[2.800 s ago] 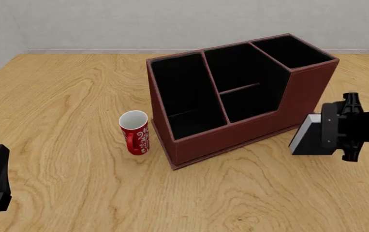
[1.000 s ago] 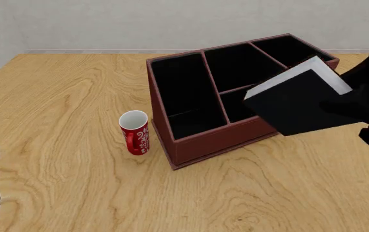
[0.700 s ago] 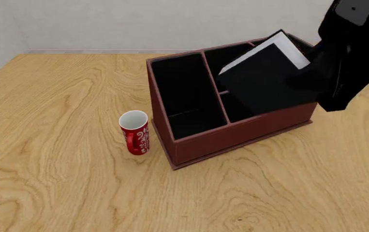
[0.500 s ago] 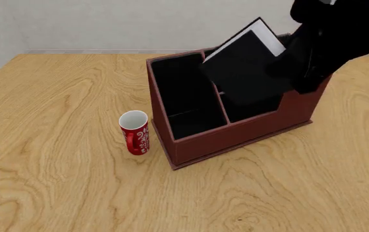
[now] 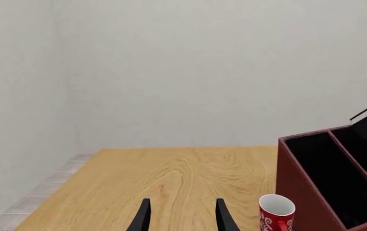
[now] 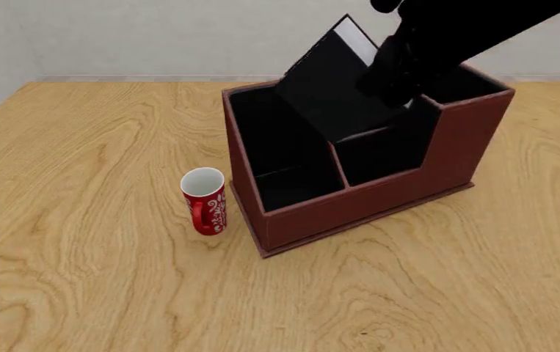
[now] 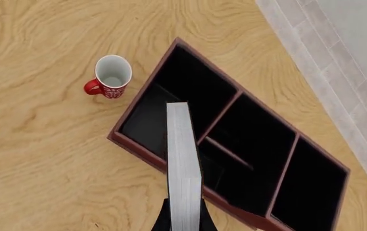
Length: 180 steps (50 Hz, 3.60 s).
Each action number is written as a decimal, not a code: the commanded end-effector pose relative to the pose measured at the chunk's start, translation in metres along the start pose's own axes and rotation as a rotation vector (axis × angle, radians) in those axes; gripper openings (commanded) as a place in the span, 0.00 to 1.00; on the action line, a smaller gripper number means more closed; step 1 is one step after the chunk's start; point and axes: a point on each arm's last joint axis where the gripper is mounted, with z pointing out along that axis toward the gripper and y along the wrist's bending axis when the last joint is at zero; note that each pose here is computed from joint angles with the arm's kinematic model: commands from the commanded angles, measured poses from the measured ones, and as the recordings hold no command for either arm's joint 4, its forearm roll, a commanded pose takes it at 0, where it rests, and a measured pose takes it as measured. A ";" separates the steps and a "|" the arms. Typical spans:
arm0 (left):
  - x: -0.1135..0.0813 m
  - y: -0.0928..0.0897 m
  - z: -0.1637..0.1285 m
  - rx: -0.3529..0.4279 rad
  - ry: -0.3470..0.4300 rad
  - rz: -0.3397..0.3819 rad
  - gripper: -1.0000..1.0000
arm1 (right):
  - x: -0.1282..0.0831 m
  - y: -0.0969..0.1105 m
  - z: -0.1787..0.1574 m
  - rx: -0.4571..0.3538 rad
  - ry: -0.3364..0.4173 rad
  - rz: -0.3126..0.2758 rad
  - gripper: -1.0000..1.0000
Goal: Pick up the book and place it in the left compartment of the caddy.
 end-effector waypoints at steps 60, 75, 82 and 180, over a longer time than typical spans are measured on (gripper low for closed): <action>0.002 0.001 0.000 -0.036 -0.009 0.020 1.00 | -0.032 -0.006 0.079 -0.053 0.069 0.062 0.00; 0.003 0.001 0.000 -0.038 -0.010 0.027 1.00 | -0.035 -0.001 0.098 -0.074 0.098 0.070 0.00; 0.004 0.001 0.001 -0.035 -0.012 0.028 1.00 | -0.032 -0.005 0.103 -0.070 0.110 0.082 0.00; -0.004 0.001 0.000 -0.032 -0.015 0.030 1.00 | 0.005 0.015 0.188 -0.095 0.176 0.130 0.00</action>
